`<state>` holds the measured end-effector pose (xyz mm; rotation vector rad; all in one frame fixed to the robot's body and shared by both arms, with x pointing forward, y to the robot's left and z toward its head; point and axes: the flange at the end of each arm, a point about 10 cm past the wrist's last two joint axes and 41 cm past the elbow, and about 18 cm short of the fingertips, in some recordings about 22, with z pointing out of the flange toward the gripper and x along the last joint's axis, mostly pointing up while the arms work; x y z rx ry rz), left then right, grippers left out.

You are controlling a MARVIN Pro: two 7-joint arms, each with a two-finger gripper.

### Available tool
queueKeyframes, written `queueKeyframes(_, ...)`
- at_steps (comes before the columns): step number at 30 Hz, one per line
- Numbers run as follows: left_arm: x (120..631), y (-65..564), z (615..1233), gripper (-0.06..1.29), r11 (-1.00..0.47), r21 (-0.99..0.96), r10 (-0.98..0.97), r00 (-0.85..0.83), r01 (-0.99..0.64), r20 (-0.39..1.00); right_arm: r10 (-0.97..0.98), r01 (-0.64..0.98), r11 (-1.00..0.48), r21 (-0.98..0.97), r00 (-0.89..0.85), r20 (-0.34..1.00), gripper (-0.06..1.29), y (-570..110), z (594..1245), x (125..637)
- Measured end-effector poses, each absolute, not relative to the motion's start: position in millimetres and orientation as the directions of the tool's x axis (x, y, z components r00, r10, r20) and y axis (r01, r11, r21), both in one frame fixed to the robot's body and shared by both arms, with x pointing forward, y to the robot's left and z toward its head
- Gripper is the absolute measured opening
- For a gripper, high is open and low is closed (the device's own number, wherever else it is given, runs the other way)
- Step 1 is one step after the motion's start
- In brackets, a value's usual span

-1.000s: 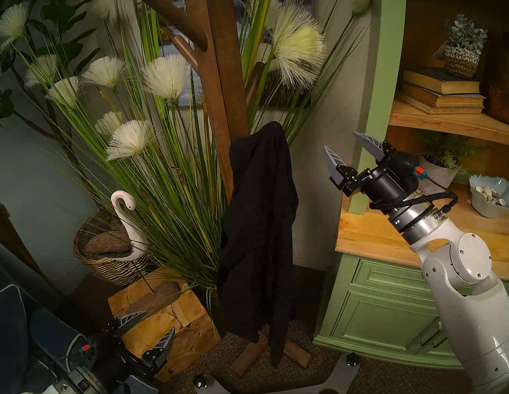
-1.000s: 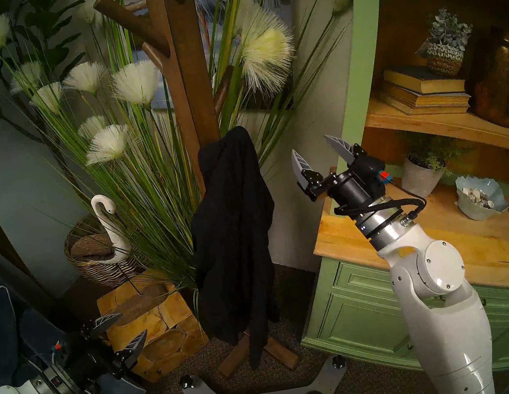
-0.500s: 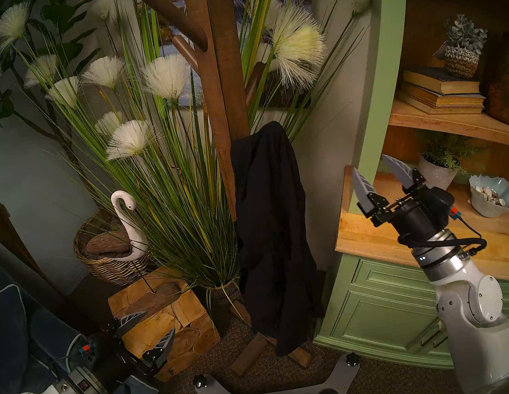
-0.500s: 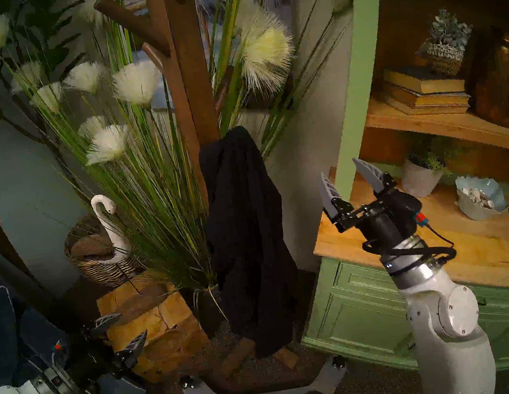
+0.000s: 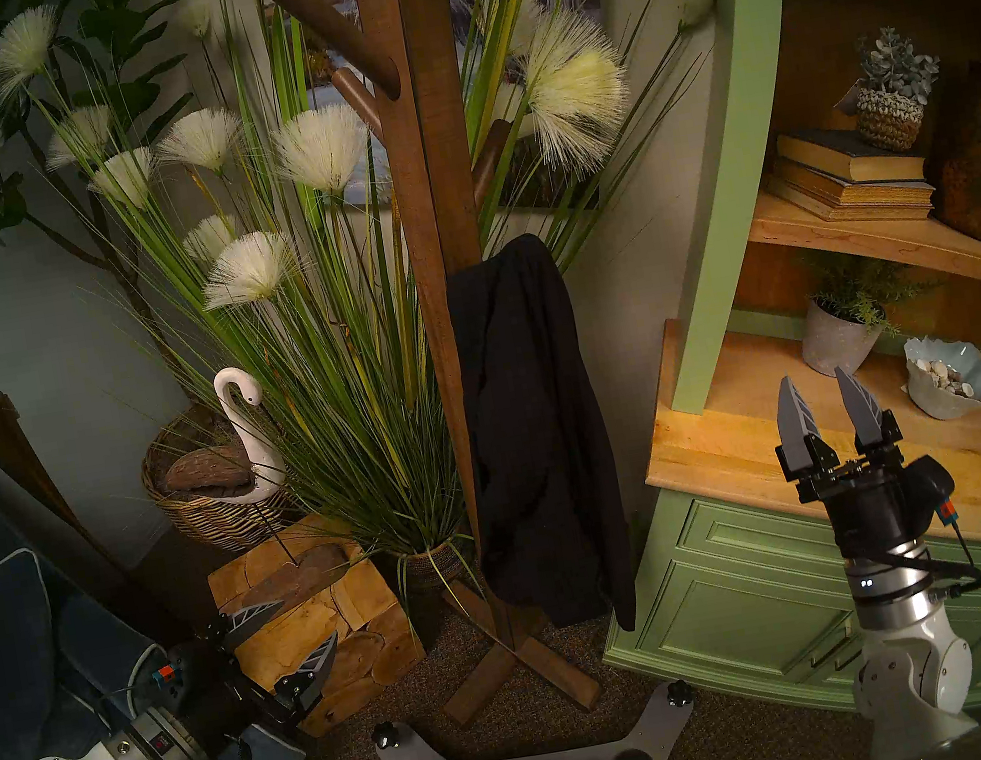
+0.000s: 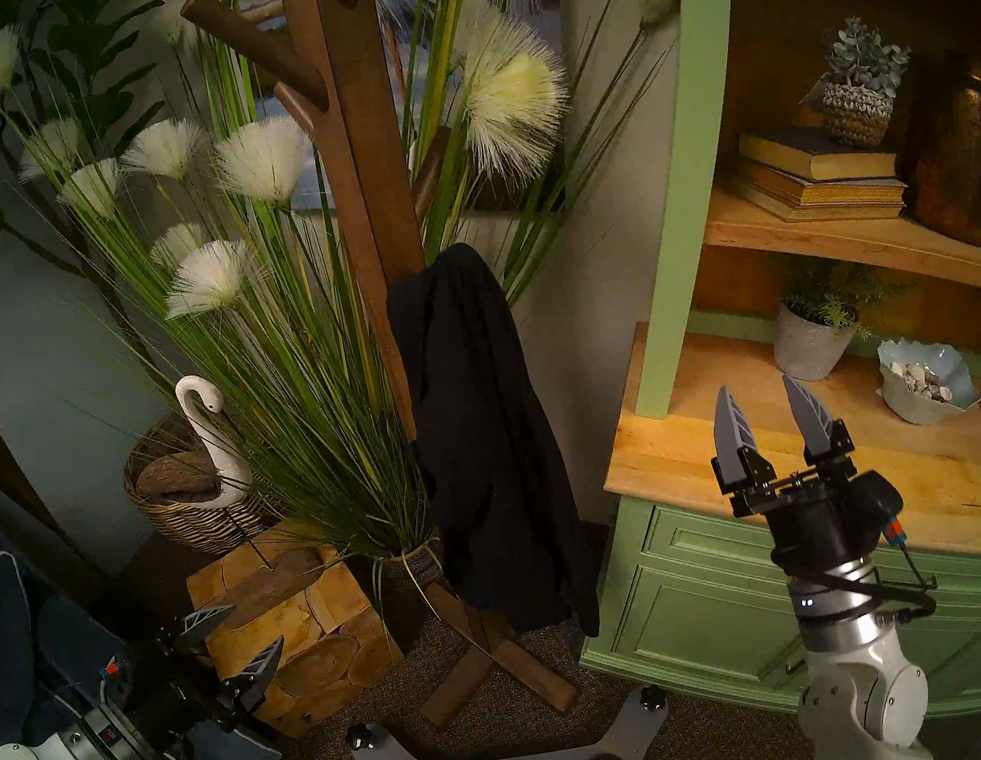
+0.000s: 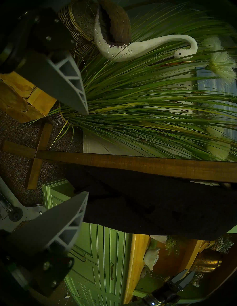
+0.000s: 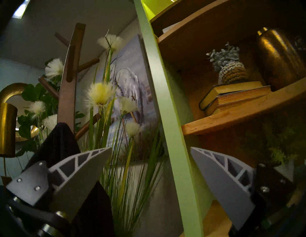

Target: Pick up jacket and place on coat hanger

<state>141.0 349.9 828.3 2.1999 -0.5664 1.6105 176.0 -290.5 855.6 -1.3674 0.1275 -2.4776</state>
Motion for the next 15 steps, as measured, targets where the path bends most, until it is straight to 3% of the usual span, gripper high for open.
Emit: queueKeyframes(15, 140.9, 349.8, 828.9, 1.26, -0.857, 0.048, -0.108, 0.269, -0.513, 0.957, -0.527, 0.368, -0.845, -0.388, -0.447, 0.723, 1.23, -271.4, 824.4, 142.5)
